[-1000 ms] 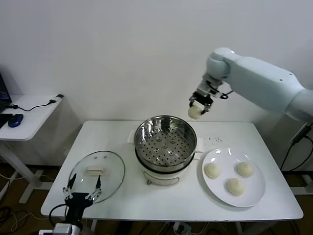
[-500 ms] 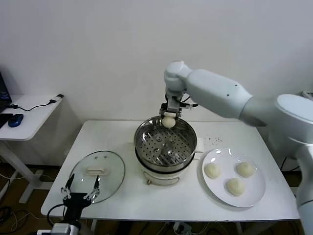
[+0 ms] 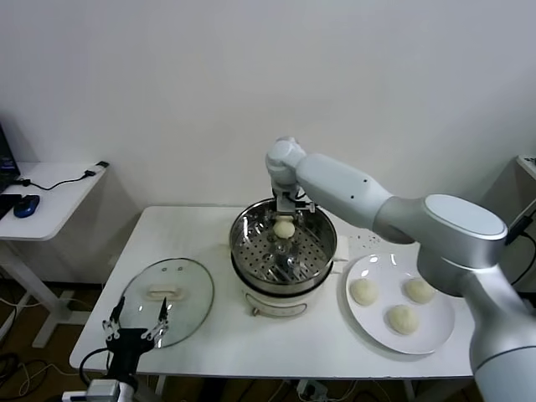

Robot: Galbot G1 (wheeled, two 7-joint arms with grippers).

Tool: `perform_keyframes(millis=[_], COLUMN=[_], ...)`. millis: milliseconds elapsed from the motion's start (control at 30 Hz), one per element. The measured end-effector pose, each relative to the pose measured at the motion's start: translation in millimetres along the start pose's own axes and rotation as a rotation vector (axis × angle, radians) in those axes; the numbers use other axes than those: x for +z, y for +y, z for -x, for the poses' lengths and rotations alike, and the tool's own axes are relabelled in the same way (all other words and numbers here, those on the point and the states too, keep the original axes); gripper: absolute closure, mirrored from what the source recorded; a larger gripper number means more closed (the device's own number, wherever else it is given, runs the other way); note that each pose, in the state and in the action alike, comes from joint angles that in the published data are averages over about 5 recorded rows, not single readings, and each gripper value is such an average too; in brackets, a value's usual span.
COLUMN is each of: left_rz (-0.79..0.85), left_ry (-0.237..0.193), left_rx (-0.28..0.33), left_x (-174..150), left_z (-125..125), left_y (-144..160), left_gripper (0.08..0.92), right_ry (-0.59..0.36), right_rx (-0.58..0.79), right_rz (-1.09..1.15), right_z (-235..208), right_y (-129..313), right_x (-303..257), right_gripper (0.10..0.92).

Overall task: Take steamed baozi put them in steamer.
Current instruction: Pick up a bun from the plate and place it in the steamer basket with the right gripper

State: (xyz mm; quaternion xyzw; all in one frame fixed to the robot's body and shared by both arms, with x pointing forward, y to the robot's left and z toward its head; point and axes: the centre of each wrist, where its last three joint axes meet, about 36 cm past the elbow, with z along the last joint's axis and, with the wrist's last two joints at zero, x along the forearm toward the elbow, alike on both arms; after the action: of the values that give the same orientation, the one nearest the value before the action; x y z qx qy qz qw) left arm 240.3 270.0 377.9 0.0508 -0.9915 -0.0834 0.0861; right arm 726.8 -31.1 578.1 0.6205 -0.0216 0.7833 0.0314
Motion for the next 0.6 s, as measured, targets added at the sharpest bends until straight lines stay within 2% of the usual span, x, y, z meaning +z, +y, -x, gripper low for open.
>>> perform_keyframes(millis=[167,267,467,600], left_rz=[-0.003,-0.004,-0.006,-0.006], left_ry=[0.001,0.001,0.000,0.001], left_rx=[-0.004,-0.006,-0.006,-0.007], left_x=[-0.7,-1.4,-3.3,-4.2], left_z=[-0.4,-1.3,-1.8,-2.6], left_y=[-1.0,-1.2,-2.1,-2.7], left_gripper=[0.177,0.177,0.177,0.177], right_ry=[0.003,0.005,0.014,0.020], right_rx=[0.001,0.003,0.017,0.050], right_rz=[0.005,0.008,0.026,0.093], right_z=[-0.4,-6.6,-36.5,-66.8], right_y=[0.5,2.0,13.4,36.7], right_x=[1.1,2.9,9.4,18.0], right_gripper=[0.260,0.211,0.200,0.200])
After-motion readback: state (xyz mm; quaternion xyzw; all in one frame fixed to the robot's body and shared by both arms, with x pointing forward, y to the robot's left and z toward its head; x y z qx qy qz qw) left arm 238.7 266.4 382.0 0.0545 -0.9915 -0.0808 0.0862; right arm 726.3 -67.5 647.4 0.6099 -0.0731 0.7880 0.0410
